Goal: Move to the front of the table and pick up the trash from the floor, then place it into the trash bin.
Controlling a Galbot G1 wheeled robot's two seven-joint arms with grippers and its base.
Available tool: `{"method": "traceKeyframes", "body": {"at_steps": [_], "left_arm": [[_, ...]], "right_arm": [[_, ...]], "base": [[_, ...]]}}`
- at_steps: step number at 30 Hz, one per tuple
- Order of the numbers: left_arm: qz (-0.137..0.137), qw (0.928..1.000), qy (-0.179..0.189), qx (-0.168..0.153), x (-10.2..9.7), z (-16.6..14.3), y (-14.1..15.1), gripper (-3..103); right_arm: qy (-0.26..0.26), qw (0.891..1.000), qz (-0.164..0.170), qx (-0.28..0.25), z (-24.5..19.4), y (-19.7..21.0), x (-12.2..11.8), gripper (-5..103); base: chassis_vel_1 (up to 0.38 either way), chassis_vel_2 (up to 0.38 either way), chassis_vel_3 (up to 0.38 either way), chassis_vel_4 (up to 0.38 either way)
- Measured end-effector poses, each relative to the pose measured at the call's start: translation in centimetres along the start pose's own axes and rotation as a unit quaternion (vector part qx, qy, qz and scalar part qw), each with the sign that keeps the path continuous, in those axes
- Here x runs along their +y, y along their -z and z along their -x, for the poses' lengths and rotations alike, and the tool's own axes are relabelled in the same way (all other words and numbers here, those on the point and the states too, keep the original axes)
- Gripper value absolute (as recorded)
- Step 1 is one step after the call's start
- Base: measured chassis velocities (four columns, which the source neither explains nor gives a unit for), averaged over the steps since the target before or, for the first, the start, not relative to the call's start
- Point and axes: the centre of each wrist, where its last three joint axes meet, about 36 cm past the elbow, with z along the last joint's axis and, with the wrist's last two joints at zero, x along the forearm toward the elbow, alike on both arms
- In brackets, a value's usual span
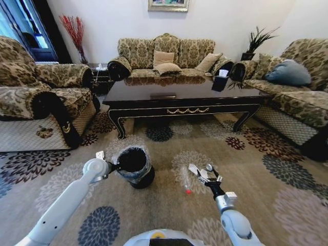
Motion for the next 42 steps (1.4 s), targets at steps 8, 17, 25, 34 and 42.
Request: {"method": "traceKeyframes", "body": {"at_steps": [8, 17, 25, 34, 42], "left_arm": [[0.004, 1.0, -0.004, 0.004, -0.3, 0.0, -0.6, 0], [0.017, 0.9998, -0.008, 0.009, -0.9, -0.4, -1.3, 0], [0.02, 0.9998, -0.004, -0.001, -0.6, -1.8, -1.6, 0], [0.026, 0.9996, -0.001, -0.005, -0.7, -2.1, -1.4, 0], [0.026, 0.9996, -0.008, -0.002, -1.0, -2.2, -1.4, 0]], "right_arm": [[0.003, 0.999, 0.001, 0.04, 0.9, -1.8, 1.7, 100], [0.009, 0.989, 0.046, 0.141, 4.2, -4.0, 1.3, 100], [0.024, 0.982, 0.036, 0.186, 7.7, -6.4, 2.5, 100], [0.023, 0.981, 0.019, 0.189, 10.9, -6.6, 2.0, 100], [0.042, 0.979, -0.003, 0.198, 11.3, -8.2, 2.7, 100]], "base": [[-0.027, 0.016, 0.022, -0.02], [0.0, 0.0, 0.0, 0.0], [0.0, 0.0, 0.0, 0.0], [0.0, 0.0, 0.0, 0.0], [0.0, 0.0, 0.0, 0.0]]}}
